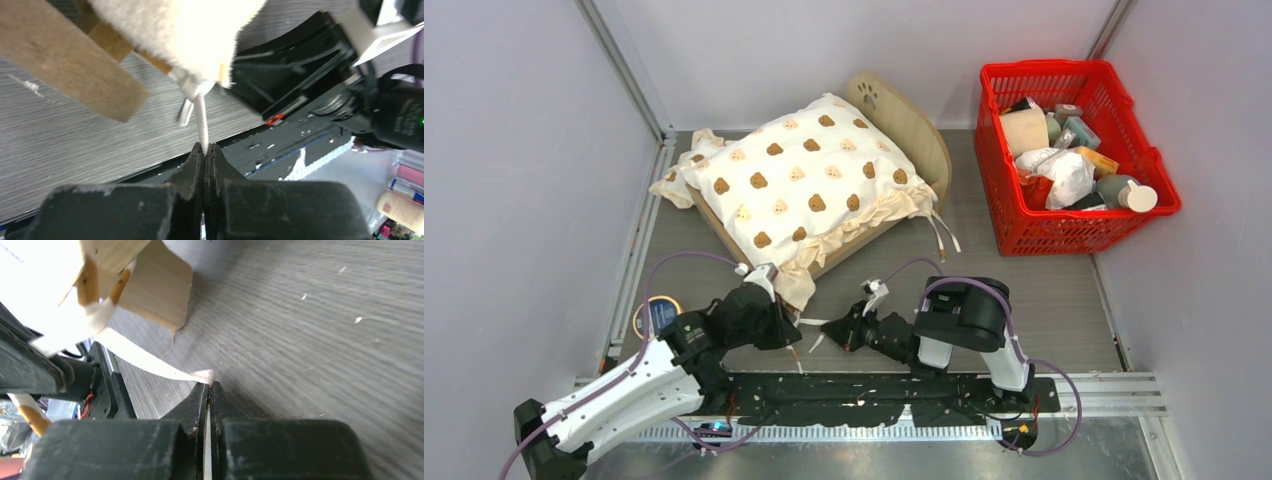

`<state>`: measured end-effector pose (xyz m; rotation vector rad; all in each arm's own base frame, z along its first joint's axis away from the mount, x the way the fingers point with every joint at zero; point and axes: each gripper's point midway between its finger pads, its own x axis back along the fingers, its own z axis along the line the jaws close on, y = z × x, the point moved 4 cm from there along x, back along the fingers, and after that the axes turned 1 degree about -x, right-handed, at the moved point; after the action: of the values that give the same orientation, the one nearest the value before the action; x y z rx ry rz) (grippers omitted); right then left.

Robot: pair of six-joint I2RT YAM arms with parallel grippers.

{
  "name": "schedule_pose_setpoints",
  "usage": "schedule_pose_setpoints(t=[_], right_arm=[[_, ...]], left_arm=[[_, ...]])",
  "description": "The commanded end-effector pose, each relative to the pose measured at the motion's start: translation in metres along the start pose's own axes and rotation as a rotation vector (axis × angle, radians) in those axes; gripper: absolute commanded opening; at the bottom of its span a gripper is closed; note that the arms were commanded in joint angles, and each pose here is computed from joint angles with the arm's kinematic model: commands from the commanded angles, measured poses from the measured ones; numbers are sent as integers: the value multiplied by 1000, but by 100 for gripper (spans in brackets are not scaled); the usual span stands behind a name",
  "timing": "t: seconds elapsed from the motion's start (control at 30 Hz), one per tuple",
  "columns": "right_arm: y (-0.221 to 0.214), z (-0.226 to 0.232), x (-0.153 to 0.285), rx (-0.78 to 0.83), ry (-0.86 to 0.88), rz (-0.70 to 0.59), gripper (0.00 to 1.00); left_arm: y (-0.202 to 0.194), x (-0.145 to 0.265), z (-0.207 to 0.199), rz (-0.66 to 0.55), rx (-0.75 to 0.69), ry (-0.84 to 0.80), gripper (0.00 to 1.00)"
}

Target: Set up the pet bed

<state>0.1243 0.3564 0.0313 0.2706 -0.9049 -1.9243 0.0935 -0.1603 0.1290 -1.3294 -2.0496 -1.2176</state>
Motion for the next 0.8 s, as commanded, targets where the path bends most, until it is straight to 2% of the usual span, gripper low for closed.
schedule_pose_setpoints(t=[0.0, 0.17, 0.3, 0.4, 0.57, 0.67, 0.77], right_arm=[[24, 0, 3, -42, 36, -74, 5], [43, -3, 4, -10, 40, -101, 5], [49, -6, -3, 90, 13, -87, 5], [58, 3, -16, 136, 58, -103, 5], [69, 11, -32, 39, 100, -93, 5], [63, 21, -26, -62, 167, -7, 5], [54, 23, -8, -156, 197, 86, 5]], left_arm=[[3, -2, 7, -2, 2, 76, 0], [-4, -14, 25, 28, 4, 187, 0], [-8, -24, 33, 25, 27, 215, 0], [-6, -27, 31, 13, 30, 206, 0], [-4, -27, 29, 9, 18, 205, 0], [-3, -28, 29, 11, 12, 204, 1], [-1, -28, 27, 10, -3, 198, 6]])
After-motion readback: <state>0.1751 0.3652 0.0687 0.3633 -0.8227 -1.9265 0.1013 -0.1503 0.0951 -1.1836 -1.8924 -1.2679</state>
